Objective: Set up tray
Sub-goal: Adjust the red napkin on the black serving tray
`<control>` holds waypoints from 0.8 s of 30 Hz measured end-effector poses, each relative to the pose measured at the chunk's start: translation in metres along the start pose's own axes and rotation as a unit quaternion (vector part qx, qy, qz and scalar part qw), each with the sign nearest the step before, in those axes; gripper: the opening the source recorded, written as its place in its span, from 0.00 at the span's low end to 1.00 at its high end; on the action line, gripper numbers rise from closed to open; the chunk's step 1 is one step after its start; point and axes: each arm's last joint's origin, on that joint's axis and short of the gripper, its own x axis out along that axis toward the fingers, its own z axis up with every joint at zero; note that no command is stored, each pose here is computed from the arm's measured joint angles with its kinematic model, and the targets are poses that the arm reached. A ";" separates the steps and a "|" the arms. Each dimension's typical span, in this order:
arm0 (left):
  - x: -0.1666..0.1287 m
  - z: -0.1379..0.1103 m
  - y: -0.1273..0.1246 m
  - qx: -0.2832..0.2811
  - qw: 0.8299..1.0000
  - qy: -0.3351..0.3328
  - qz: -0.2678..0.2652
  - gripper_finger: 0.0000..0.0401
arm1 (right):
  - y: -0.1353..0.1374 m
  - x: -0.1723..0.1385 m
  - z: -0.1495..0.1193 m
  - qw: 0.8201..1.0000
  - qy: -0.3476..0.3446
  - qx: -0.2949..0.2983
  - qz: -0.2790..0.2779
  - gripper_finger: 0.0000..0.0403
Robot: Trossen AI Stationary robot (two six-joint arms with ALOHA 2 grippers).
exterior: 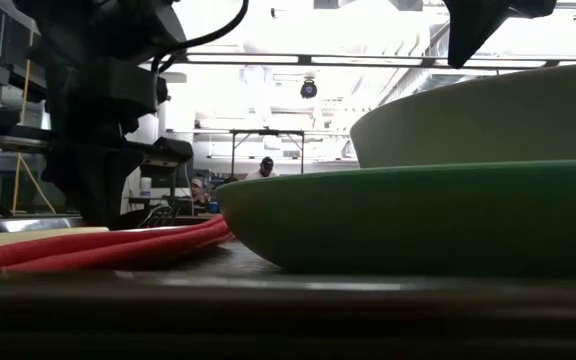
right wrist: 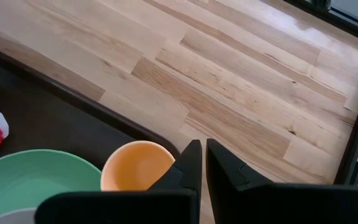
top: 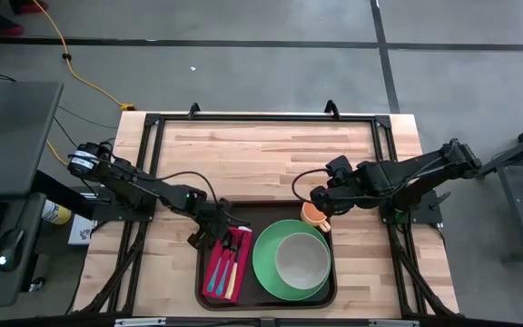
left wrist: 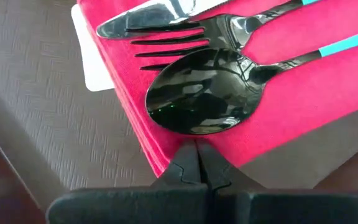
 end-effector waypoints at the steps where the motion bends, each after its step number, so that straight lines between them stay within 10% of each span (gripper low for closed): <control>1: 0.000 0.000 0.000 -0.003 1.000 0.002 0.005 0.02 | 0.000 0.000 0.000 1.000 0.000 0.000 0.000 0.00; 24: -0.005 0.005 0.013 -0.125 0.976 0.037 0.177 0.02 | 0.000 0.000 0.000 1.000 0.000 -0.004 0.000 0.00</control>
